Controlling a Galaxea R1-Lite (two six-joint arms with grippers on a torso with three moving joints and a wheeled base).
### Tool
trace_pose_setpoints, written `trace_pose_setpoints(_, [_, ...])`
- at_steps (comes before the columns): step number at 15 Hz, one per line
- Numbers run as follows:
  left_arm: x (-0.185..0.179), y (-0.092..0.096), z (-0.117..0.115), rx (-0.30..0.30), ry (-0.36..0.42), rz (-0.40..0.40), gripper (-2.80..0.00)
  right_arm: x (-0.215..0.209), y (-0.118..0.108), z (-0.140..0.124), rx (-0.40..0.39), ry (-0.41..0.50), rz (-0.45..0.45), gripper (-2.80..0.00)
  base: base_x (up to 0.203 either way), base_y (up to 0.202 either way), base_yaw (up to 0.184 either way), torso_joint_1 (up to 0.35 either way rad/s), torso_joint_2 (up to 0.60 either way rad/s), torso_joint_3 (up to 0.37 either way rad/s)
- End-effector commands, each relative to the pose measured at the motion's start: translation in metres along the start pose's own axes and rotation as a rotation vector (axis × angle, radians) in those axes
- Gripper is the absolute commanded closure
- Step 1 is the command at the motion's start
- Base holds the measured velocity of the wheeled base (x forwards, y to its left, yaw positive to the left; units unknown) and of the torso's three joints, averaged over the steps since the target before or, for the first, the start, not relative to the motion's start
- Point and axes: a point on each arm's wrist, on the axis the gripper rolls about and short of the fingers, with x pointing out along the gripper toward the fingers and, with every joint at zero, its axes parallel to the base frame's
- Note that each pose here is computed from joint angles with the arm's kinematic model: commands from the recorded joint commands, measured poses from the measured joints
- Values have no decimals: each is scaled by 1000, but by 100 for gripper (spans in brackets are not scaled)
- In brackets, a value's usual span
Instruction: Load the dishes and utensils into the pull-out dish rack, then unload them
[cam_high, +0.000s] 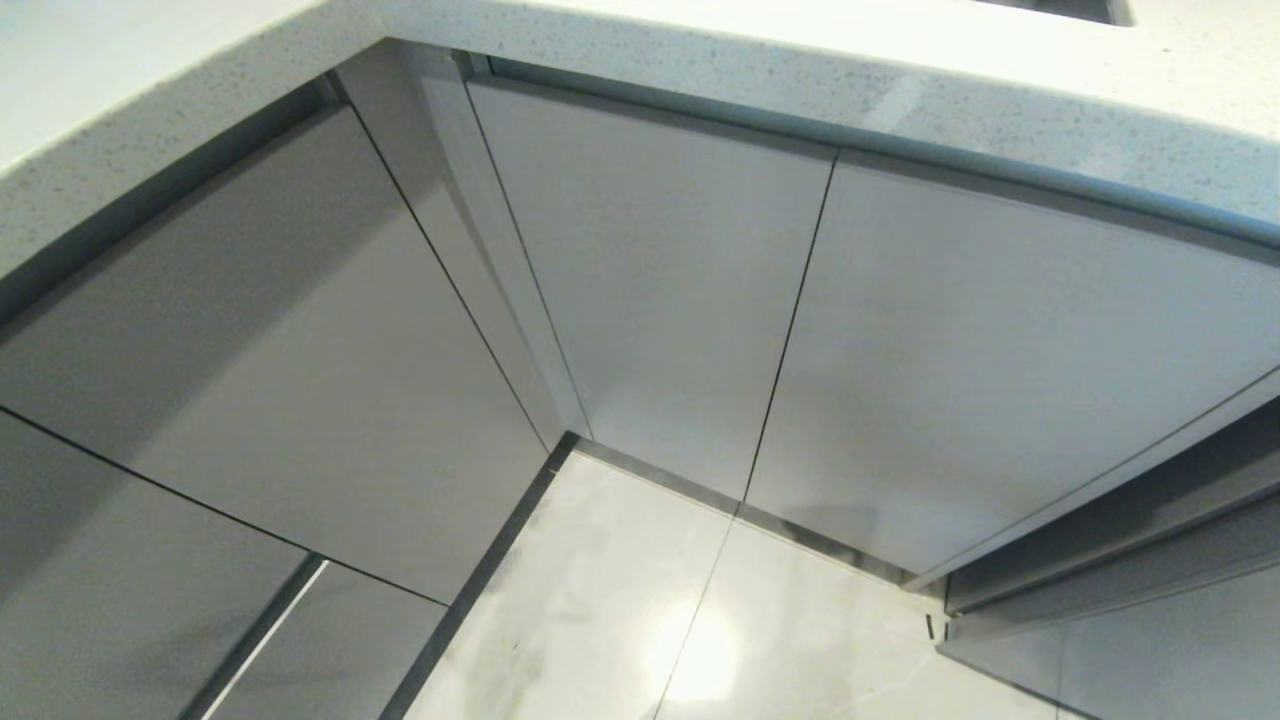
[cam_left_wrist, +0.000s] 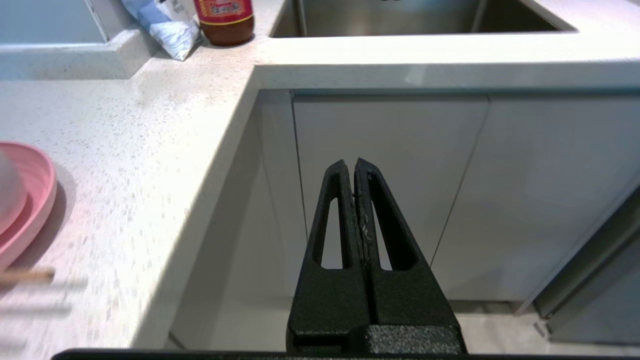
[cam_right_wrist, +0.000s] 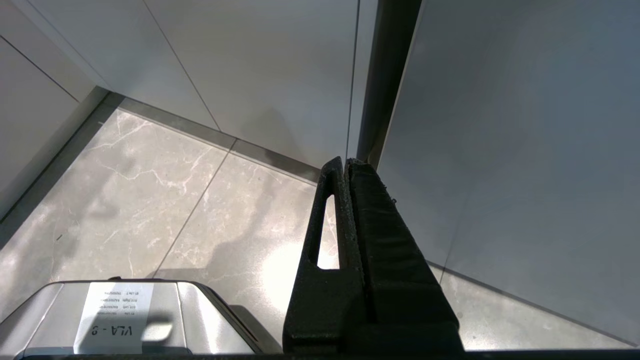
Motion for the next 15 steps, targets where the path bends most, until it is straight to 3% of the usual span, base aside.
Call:
trace_pose_setpoints(1, [-44,-23,-10,55,-45,44,0,0,0,0,0,2,1,0,0,0,0,0,0,0])
trace_pose_setpoints(4, [-69,-47,-54,55,47,105,0,0,0,0,0,2,1,0,0,0,0,0,0,0])
trace_pose_setpoints(7, [-88,-58,-97,-26,100,147,0,0,0,0,0,2,1,0,0,0,0,0,0,0])
trace_pose_setpoints(10, [-81,-59,-151,-73,198,209,0,0,0,0,0,2,1,0,0,0,0,0,0,0])
trace_pose_setpoints(13, [-66,-60,-211,-59,225,267,0,0,0,0,0,2,1,0,0,0,0,0,0,0])
trace_pose_setpoints(15, [-67,-64,-246,-70,318,283,0,0,0,0,0,2,1,0,0,0,0,0,0,0])
